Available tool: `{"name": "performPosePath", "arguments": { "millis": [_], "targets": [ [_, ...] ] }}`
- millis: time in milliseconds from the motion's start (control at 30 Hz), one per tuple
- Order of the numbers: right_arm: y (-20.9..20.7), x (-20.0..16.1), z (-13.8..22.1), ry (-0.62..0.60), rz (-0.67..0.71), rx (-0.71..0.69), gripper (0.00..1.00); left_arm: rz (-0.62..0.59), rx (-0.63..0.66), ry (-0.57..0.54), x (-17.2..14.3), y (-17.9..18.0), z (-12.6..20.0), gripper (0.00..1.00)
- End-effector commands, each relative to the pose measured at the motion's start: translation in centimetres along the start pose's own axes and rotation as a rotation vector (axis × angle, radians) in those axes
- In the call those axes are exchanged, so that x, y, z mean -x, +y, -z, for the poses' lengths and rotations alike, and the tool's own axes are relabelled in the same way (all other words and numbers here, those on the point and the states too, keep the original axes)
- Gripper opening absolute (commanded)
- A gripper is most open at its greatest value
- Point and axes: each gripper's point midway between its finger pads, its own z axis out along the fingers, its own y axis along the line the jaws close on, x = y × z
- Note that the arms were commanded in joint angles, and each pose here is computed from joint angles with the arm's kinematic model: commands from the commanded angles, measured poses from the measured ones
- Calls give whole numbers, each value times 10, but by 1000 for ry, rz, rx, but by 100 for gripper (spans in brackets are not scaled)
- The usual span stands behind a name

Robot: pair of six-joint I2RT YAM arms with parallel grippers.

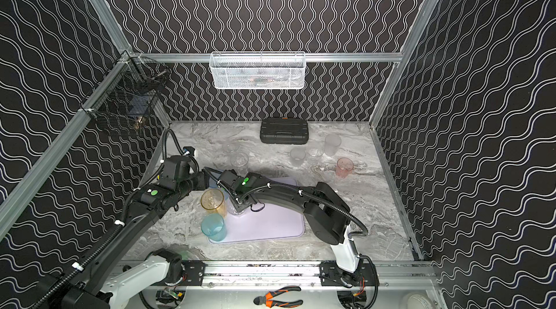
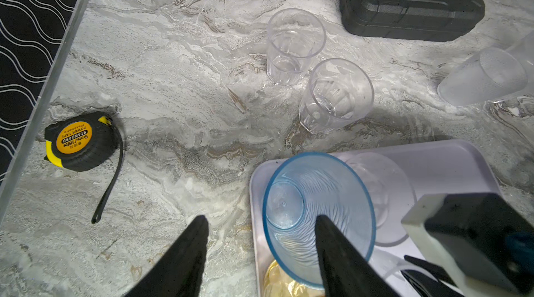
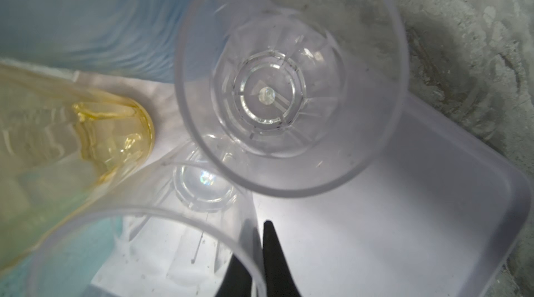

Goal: Place the glasses into the tray
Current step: Place the glass on the tray.

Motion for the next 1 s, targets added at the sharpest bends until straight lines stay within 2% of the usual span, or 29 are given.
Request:
{"name": "performPosePath", "arguments": {
  "millis": [0, 33, 433, 600, 667, 767, 967],
  "targets": [
    [-4, -6, 1, 34, 29, -25, 8, 4, 0, -25, 5, 0, -1, 63],
    [-3, -13, -10, 67, 40, -34, 8, 4, 0, -25, 5, 0, -1, 63],
    [-14, -7, -2, 108, 71, -50, 8, 2, -3, -32, 8, -1, -4, 63],
    [-16, -14, -10, 142, 78, -50, 9, 0, -8, -33, 10, -3, -6, 63],
    [-16, -17, -14, 157, 75, -50, 12, -1, -8, -32, 10, -3, -6, 63],
    [-16, -17, -14, 162, 75, -50, 21, -6, -1, -31, 10, -2, -6, 63],
    [-13, -5, -4, 126, 73, -27, 34, -5, 0, -32, 12, -3, -7, 63]
  ]
}}
